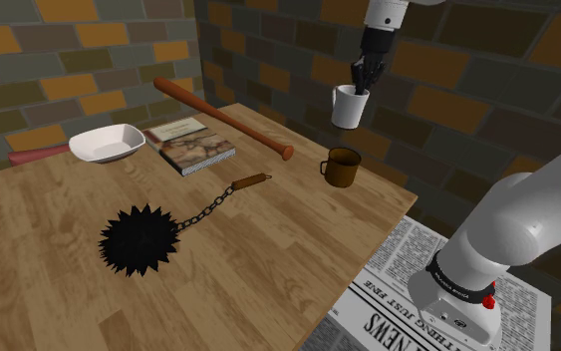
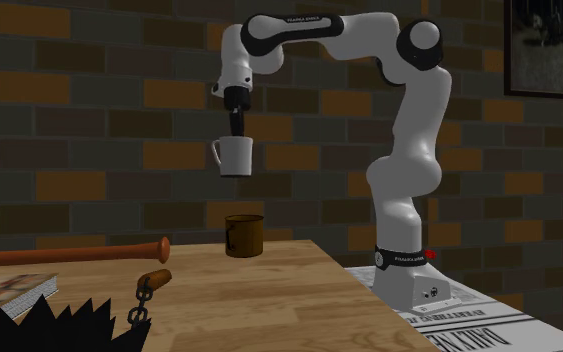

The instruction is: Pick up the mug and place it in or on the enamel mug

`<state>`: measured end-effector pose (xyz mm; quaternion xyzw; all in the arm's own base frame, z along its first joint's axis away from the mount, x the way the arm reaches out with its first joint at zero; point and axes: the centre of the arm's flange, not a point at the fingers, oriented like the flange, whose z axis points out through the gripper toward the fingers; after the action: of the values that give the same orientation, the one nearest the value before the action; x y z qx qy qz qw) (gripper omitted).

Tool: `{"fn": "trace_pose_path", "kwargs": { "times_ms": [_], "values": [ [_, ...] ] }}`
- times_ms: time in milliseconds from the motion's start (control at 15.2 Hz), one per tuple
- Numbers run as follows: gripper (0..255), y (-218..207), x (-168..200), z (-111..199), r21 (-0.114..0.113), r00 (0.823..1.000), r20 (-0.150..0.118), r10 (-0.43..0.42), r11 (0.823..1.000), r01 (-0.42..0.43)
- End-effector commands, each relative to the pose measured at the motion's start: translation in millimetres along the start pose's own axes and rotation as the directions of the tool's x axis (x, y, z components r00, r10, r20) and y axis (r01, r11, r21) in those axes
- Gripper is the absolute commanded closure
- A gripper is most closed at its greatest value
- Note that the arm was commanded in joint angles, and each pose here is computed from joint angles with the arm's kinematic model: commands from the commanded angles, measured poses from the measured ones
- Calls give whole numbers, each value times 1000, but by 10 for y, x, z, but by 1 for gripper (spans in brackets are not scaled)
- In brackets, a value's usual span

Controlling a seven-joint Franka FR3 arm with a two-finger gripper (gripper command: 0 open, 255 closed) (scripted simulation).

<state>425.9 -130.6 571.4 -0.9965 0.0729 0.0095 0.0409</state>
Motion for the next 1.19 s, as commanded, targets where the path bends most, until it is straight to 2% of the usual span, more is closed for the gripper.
{"fn": "trace_pose_path", "kwargs": {
  "times_ms": [0,1122],
  "values": [
    [255,66,-5,63,0,1000,0,-1,1000,1],
    [255,138,17,958,0,1000,0,-1,1000,1]
  ]
}}
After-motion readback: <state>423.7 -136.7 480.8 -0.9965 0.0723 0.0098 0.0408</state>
